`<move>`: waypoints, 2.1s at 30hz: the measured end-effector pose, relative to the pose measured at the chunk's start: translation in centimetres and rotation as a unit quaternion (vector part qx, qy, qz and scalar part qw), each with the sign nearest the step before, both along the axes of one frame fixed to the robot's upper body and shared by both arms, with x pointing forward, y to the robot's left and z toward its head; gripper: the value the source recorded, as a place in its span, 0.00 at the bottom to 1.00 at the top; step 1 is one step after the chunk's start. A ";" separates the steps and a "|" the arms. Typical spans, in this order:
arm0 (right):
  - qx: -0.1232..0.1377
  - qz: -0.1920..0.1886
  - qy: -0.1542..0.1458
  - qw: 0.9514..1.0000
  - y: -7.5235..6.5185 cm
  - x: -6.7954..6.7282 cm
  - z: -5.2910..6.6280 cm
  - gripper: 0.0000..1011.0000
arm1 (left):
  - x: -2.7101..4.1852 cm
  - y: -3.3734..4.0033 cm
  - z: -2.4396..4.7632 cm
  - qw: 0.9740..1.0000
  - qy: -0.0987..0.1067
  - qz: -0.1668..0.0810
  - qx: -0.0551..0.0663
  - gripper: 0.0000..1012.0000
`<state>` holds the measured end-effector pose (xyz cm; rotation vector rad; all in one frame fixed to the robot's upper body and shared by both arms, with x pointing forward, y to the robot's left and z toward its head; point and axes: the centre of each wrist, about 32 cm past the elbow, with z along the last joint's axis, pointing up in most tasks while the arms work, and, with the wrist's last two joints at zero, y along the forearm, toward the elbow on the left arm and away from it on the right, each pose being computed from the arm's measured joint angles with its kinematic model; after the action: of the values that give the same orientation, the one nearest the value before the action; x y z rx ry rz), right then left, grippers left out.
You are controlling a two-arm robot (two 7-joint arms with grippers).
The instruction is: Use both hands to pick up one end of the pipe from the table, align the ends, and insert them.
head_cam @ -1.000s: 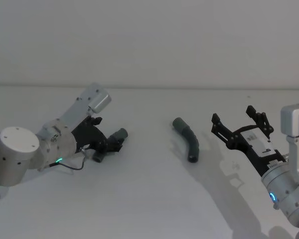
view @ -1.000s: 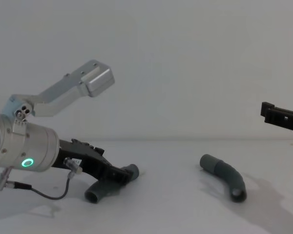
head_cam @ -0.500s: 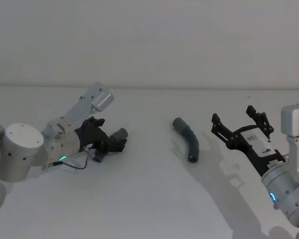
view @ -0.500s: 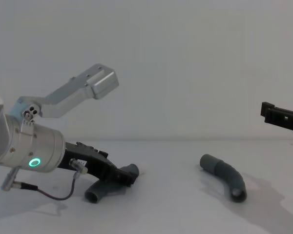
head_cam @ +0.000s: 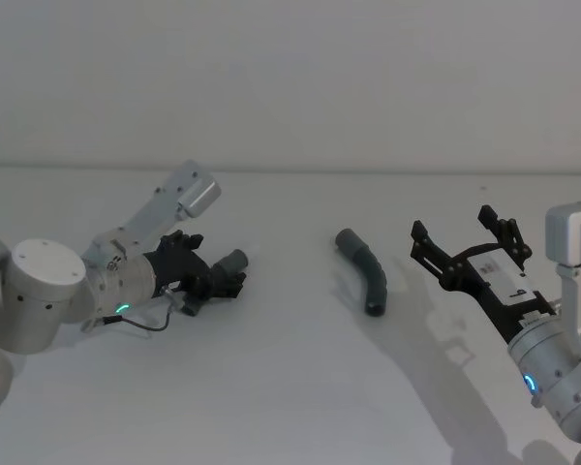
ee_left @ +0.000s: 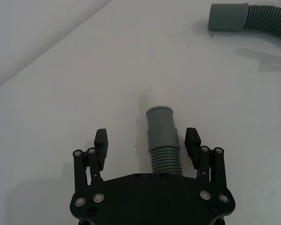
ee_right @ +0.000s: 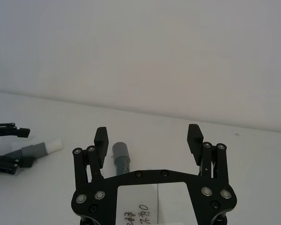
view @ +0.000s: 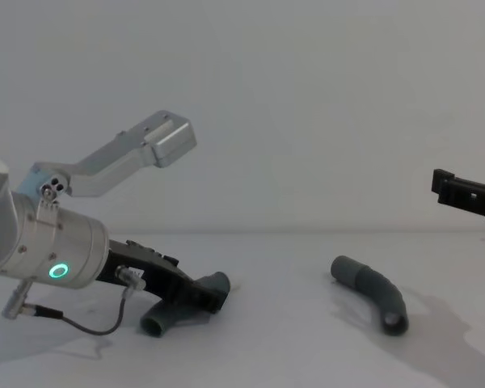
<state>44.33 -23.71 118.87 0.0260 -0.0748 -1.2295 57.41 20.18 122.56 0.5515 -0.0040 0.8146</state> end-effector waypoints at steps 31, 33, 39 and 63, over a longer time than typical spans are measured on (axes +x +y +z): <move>0.000 0.000 0.000 1.000 0.0 0.0 0.0 0.99 | -0.22 0.10 0.01 1.000 -0.003 0.002 0.003 0.35; 0.000 0.000 0.000 1.000 0.0 0.0 0.0 0.99 | -0.22 0.11 0.00 1.000 -0.003 0.002 0.003 0.35; 0.000 0.000 0.000 1.000 0.0 0.0 0.0 0.99 | -0.24 0.10 0.00 1.000 -0.003 0.002 0.003 0.35; 0.000 0.000 0.000 1.000 0.0 0.0 0.0 0.99 | -0.24 0.10 -0.02 1.000 -0.003 0.002 0.004 0.35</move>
<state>44.33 -23.71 118.87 0.0260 -0.0749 -1.2295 57.17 20.27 122.55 0.5565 -0.0115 0.8200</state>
